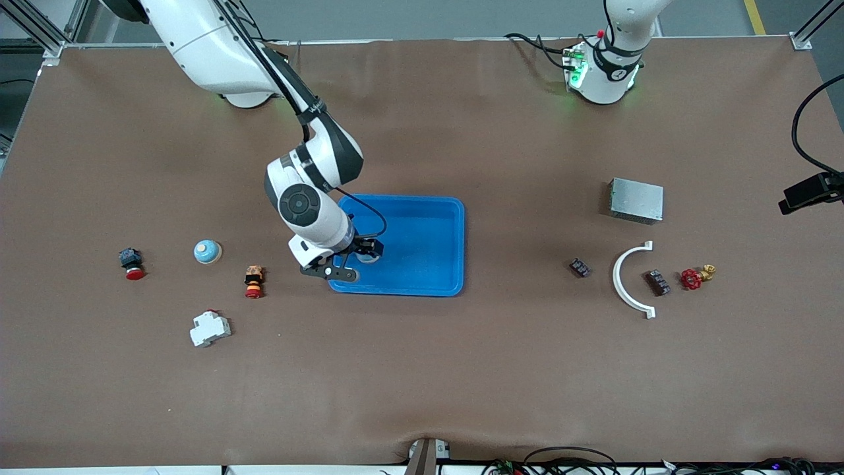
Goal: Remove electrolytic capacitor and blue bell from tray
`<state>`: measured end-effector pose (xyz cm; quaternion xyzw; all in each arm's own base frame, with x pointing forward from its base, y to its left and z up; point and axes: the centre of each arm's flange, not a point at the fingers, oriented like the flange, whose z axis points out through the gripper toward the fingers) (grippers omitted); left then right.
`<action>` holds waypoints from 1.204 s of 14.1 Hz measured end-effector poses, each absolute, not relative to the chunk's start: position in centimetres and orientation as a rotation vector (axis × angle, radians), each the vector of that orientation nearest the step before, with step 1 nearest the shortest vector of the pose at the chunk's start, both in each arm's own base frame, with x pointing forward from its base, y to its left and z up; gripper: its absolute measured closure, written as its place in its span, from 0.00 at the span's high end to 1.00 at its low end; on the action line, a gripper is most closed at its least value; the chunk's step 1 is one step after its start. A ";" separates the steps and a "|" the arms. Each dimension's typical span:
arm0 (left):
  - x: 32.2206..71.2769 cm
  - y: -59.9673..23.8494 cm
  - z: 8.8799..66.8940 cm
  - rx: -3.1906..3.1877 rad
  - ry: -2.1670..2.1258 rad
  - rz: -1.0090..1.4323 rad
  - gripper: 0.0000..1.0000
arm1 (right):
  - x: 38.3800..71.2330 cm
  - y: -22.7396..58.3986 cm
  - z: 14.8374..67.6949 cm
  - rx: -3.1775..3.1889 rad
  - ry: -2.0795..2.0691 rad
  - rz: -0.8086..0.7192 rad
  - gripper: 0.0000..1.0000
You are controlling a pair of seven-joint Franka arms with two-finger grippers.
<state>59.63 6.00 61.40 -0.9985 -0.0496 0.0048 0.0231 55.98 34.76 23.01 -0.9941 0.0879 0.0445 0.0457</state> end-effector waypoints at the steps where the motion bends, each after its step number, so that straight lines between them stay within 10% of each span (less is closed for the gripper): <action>1: 59.5 5.5 61.9 -3.100 -0.142 0.002 1.00 | 55.9 34.9 22.6 -3.034 0.269 0.134 1.00; 17: 52.7 -1.1 65.5 -3.160 -0.180 -0.016 1.00 | 54.1 36.8 18.3 -3.071 0.206 0.166 1.00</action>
